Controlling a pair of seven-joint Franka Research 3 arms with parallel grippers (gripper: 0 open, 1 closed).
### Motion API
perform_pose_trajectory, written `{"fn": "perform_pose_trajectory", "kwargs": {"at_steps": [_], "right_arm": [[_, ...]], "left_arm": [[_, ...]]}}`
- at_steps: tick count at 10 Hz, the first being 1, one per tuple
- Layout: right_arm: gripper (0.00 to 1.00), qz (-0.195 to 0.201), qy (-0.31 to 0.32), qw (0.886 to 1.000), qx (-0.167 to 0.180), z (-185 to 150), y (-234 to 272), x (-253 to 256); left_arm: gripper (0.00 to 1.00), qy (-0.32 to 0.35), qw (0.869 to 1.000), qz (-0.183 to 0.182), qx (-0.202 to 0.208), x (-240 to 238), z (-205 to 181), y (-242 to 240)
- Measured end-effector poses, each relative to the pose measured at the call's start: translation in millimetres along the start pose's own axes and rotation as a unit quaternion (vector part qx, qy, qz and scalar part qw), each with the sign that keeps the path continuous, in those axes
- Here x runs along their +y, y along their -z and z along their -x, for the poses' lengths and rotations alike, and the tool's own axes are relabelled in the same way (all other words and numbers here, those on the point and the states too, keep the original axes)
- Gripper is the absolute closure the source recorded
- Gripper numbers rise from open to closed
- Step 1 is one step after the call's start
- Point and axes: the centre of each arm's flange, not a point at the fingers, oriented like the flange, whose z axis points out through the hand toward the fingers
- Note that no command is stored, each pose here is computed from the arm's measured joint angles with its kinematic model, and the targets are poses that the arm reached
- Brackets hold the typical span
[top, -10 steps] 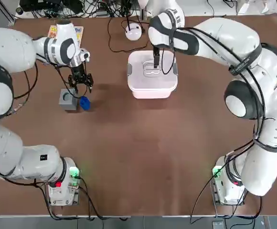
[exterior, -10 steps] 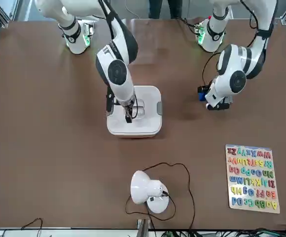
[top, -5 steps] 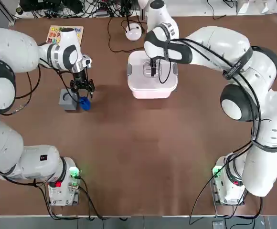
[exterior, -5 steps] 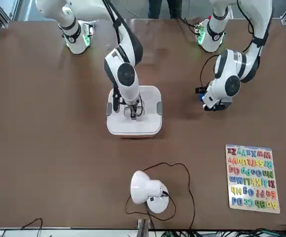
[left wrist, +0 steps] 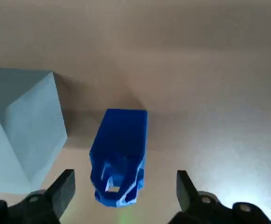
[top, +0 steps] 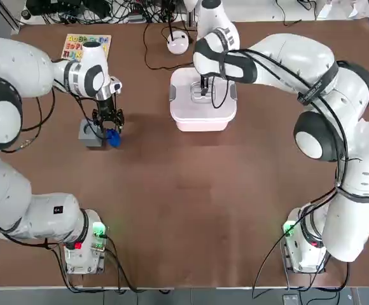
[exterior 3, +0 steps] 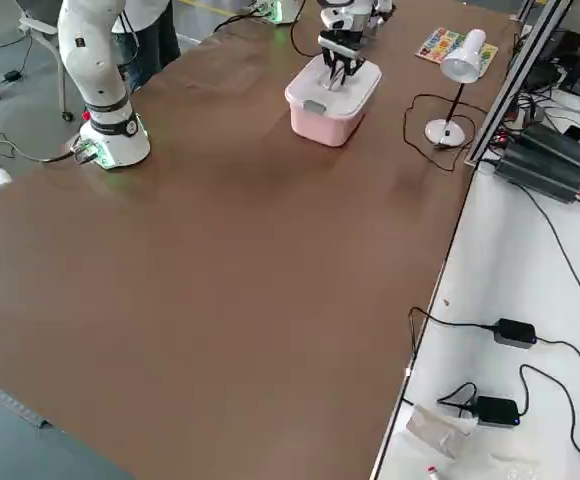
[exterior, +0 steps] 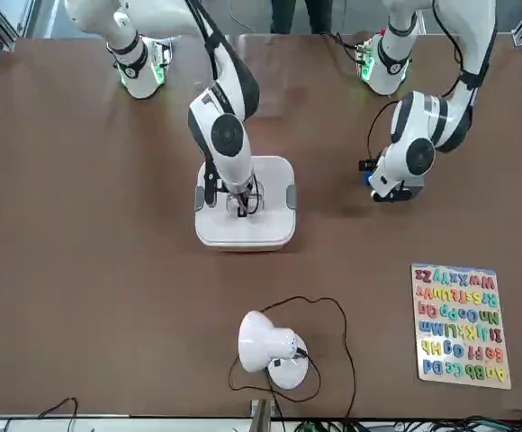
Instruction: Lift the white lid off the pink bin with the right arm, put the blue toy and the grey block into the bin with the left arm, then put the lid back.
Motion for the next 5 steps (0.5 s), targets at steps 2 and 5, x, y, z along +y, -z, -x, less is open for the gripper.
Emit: {"fn": "perform_pose_trajectory", "kwargs": {"at_steps": [2,5], "right_arm": [[0.65,0.0,0.001,1.0,-0.001,0.4,4.4,1.5],[0.93,0.002,0.004,1.0,-0.001,2.1,9.7,5.2]], "left_arm": [[0.13,0.002,1.0,-0.004,-0.005,2.0,-1.4,-10.1],[0.42,-0.001,1.0,-0.013,-0.007,1.3,-2.2,-14.7]]}}
